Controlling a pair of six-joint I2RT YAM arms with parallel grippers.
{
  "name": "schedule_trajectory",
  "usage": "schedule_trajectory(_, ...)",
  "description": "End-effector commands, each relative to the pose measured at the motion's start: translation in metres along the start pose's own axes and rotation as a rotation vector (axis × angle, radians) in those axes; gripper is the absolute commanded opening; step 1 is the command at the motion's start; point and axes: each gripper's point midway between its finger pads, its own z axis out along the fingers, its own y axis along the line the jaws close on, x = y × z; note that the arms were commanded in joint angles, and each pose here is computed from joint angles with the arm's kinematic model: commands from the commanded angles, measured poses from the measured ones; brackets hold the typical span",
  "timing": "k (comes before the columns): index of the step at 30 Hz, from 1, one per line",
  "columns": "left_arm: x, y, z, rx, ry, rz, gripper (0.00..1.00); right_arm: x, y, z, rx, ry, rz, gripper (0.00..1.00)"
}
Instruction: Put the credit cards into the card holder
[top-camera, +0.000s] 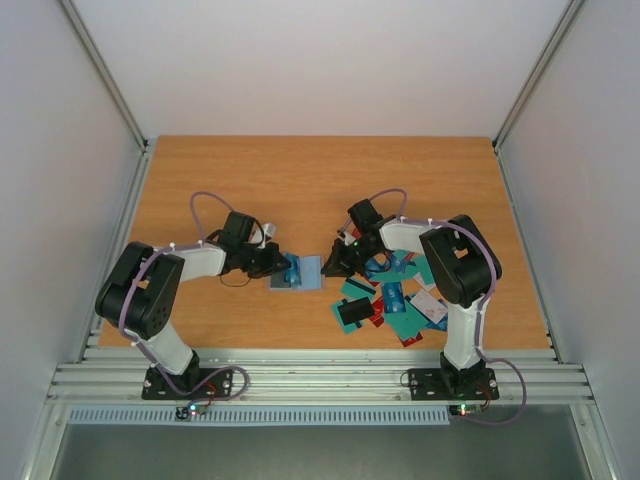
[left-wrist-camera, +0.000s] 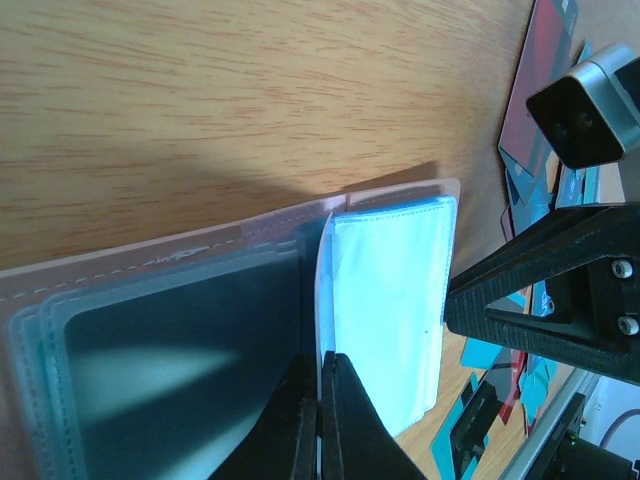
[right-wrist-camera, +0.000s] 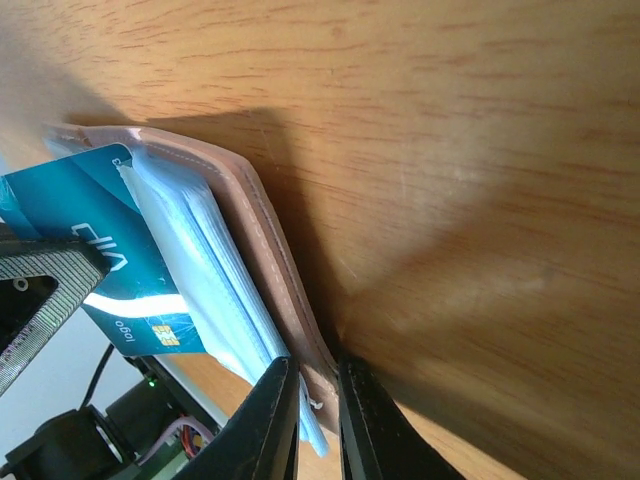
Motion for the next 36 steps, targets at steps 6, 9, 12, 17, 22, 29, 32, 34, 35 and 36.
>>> schedule_trajectory(6, 0.011, 0.004, 0.0, -0.027, 0.058, 0.015, 0.0, -0.001, -0.055, 0.019, 0.186, -0.018, 0.071, 0.1)
schedule_trajectory(9, 0.013, 0.004, -0.001, -0.039, 0.084, 0.03, 0.0, -0.001, -0.058, 0.02, 0.197, -0.012, 0.078, 0.03)
schedule_trajectory(12, 0.013, 0.002, -0.001, -0.038, 0.101, 0.052, 0.0, 0.001, -0.064, 0.025, 0.204, 0.007, 0.093, 0.01)
schedule_trajectory(17, 0.015, 0.002, -0.001, -0.029, 0.102, 0.044, 0.0, 0.001, -0.068, 0.026, 0.222, 0.012, 0.102, 0.01)
schedule_trajectory(22, 0.016, 0.002, 0.0, -0.022, 0.097, 0.021, 0.0, 0.001, -0.071, 0.025, 0.245, 0.009, 0.106, 0.01)
schedule_trajectory(29, 0.016, 0.003, 0.012, 0.028, 0.092, -0.049, 0.0, 0.002, -0.076, 0.024, 0.269, 0.009, 0.122, 0.01)
schedule_trajectory(32, 0.016, 0.004, 0.015, 0.036, 0.091, -0.088, 0.0, 0.002, -0.075, 0.024, 0.267, 0.009, 0.137, 0.01)
schedule_trajectory(34, 0.016, 0.006, 0.015, 0.032, 0.093, -0.103, 0.01, 0.002, -0.074, 0.023, 0.265, 0.008, 0.144, 0.01)
schedule_trajectory(35, 0.017, 0.007, 0.016, 0.03, 0.096, -0.109, 0.01, 0.002, -0.074, 0.023, 0.266, 0.009, 0.146, 0.01)
schedule_trajectory(36, 0.018, 0.008, 0.016, 0.026, 0.098, -0.114, 0.01, 0.002, -0.074, 0.023, 0.267, 0.005, 0.146, 0.01)
